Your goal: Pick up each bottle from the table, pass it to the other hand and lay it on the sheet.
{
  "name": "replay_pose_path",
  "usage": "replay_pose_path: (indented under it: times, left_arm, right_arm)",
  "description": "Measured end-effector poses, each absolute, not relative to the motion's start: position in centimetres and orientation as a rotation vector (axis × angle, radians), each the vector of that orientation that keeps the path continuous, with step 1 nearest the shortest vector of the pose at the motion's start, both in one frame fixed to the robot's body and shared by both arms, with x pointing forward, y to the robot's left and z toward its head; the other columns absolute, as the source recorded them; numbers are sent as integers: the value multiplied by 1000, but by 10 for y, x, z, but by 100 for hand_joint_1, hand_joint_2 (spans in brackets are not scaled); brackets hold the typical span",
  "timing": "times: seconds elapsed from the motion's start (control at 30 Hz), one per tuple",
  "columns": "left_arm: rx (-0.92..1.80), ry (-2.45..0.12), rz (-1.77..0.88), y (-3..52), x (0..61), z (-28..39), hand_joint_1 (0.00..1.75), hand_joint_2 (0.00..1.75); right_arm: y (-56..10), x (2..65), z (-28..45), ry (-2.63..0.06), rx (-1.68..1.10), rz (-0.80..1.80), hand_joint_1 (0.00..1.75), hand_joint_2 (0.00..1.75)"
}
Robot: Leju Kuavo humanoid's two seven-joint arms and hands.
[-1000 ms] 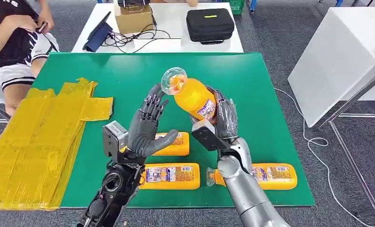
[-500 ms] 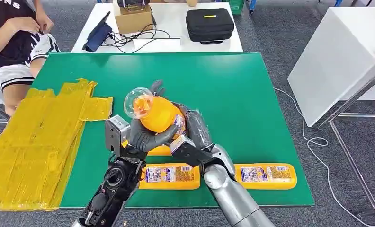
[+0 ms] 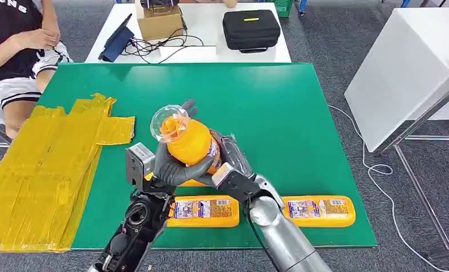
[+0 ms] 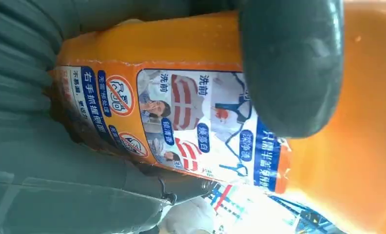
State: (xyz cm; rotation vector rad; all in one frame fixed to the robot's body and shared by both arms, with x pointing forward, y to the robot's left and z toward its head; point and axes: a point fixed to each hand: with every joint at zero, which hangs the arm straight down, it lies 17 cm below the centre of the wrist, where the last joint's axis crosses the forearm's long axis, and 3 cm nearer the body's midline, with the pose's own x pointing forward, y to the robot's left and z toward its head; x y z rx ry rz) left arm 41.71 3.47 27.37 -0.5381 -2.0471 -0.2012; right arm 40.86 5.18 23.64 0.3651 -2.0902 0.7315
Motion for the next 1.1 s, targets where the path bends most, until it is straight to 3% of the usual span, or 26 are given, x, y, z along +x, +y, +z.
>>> replay_pose_path:
  times: [0.1, 0.13, 0.17, 0.2, 0.77, 0.8, 0.83, 1.1]
  left_arm:
    - [-520, -2053, -173, 40, 418, 272, 2, 175]
    - [-518, -2059, -156, 42, 417, 270, 40, 175]
    - [-517, -2061, -143, 44, 416, 269, 148, 175]
    - [-516, -2060, -132, 46, 415, 267, 175, 175]
    - [-488, -2061, -27, 61, 412, 260, 175, 175]
    - [-488, -2061, -23, 62, 412, 260, 175, 175]
    - [-489, -2060, -21, 62, 412, 260, 175, 175]
    - [-407, -2091, 45, 87, 429, 272, 175, 175]
  right_arm:
    - [54, 408, 234, -2079, 361, 740, 175, 175]
    - [55, 408, 233, -2077, 362, 744, 175, 175]
    - [57, 407, 231, -2074, 362, 751, 175, 175]
    - [58, 405, 230, -2071, 365, 757, 175, 175]
    - [59, 400, 213, -2042, 358, 752, 175, 175]
    - [59, 400, 213, -2041, 358, 751, 44, 175]
    - [58, 400, 213, -2041, 357, 751, 0, 175]
    - [43, 399, 211, -2067, 279, 715, 0, 175]
